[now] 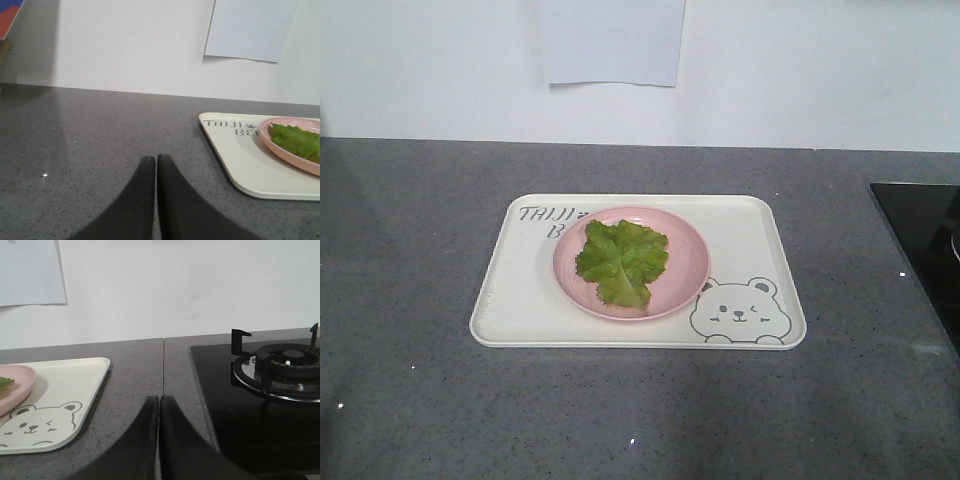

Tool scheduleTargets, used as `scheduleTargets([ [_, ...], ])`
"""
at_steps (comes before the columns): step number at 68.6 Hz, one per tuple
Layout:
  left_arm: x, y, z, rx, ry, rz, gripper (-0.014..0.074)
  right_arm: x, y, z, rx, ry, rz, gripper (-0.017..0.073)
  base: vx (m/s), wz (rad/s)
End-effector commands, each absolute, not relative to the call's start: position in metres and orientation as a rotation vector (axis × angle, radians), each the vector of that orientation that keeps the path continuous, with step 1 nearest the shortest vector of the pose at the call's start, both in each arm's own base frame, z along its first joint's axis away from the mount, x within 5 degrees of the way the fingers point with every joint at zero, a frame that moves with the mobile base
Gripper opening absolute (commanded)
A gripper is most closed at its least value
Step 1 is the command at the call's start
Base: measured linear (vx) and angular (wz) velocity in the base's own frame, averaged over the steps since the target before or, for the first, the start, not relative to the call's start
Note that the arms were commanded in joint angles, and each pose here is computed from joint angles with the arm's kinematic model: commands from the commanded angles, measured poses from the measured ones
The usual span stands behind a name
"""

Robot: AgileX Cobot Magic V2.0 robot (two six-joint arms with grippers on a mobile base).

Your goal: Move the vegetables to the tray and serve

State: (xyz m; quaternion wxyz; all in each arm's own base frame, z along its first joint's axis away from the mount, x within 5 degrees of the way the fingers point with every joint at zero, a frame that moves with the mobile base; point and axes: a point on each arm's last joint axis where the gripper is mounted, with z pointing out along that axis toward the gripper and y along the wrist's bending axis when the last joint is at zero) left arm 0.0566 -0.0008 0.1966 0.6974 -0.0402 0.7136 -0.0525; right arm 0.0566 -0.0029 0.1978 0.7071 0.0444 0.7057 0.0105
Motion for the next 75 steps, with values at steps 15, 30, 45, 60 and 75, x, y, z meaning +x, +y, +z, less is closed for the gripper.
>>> scheduleTargets([
  [15, 0.0565, -0.0014, 0.1958, -0.090, 1.526, -0.134, -0.0006, 0.0558, -0.0025, 0.2069, 0.085, 1.426, 0.019, -0.0003, 0.00, 0.00],
  [30, 0.0565, -0.0014, 0.1958, -0.090, 1.526, -0.134, -0.0006, 0.0554, -0.0023, 0.2092, 0.082, 1.400, 0.020, -0.0003, 0.00, 0.00],
  [45, 0.0565, -0.0014, 0.1958, -0.090, 1.526, -0.134, -0.0006, 0.0554, -0.0023, 0.2092, 0.082, 1.400, 0.020, -0.0003, 0.00, 0.00],
  [60, 0.0565, -0.0014, 0.1958, -0.090, 1.526, -0.134, -0.0006, 0.0554, -0.0023, 0.2092, 0.082, 1.400, 0.020, -0.0003, 0.00, 0.00],
  [75, 0.0565, -0.0014, 0.1958, -0.090, 1.526, -0.134, -0.0006, 0.0554, -0.0023, 0.2092, 0.082, 1.400, 0.020, -0.0003, 0.00, 0.00],
])
